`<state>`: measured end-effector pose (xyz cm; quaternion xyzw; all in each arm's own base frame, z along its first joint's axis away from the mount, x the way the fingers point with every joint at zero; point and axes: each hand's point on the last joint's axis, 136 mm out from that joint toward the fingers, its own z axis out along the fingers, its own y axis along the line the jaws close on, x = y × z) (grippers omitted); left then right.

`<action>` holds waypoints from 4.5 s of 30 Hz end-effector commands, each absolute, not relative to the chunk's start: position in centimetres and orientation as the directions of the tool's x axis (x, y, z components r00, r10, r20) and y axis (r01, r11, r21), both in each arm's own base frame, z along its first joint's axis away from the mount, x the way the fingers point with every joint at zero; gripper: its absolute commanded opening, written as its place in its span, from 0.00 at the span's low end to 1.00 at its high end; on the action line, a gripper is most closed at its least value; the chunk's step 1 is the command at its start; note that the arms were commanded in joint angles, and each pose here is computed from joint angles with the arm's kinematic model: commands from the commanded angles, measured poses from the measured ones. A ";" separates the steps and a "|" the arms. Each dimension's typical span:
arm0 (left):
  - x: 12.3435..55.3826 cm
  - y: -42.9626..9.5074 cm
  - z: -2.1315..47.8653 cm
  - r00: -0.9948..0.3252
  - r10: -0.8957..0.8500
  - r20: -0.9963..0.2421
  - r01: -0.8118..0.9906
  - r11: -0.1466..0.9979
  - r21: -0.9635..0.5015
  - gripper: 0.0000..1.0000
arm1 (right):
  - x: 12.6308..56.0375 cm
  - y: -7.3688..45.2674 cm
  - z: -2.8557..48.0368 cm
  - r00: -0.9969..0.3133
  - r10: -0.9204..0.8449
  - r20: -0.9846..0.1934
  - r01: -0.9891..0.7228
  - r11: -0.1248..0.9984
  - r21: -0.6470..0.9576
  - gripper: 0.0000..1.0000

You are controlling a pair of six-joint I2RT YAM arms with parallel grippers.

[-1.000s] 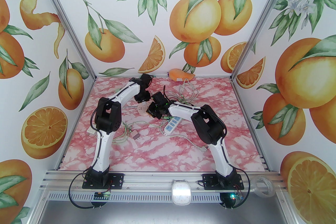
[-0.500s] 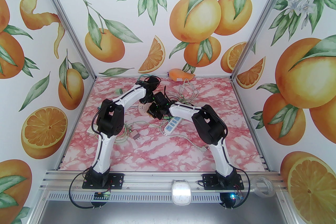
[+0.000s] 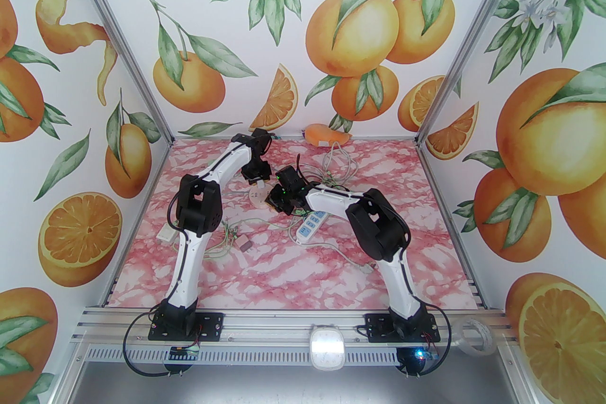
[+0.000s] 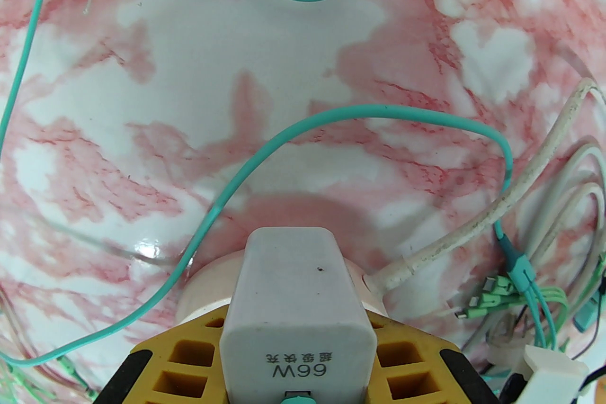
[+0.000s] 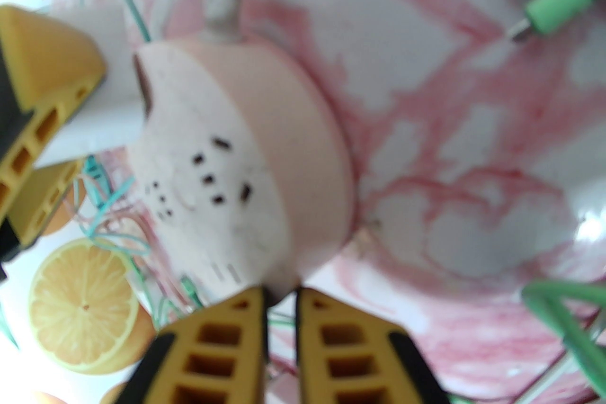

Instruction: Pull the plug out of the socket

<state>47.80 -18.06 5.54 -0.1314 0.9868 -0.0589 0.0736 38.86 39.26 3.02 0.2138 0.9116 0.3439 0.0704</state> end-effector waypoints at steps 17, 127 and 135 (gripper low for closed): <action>45.6 -25.8 5.6 -0.988 -0.039 -0.151 0.007 0.955 -0.296 0.04 | 41.2 37.2 4.3 -0.946 0.322 -0.045 0.149 0.554 0.819 0.41; 53.6 -10.9 8.3 -0.867 -0.420 -0.268 -0.170 0.756 -0.632 0.16 | 43.0 35.5 19.2 -0.905 0.208 -0.371 -0.115 0.719 0.685 1.00; 53.3 -10.9 6.7 -0.876 -0.427 -0.224 -0.203 0.748 -0.632 0.36 | 41.9 33.3 20.1 -0.888 0.230 -0.398 -0.107 0.738 0.666 1.00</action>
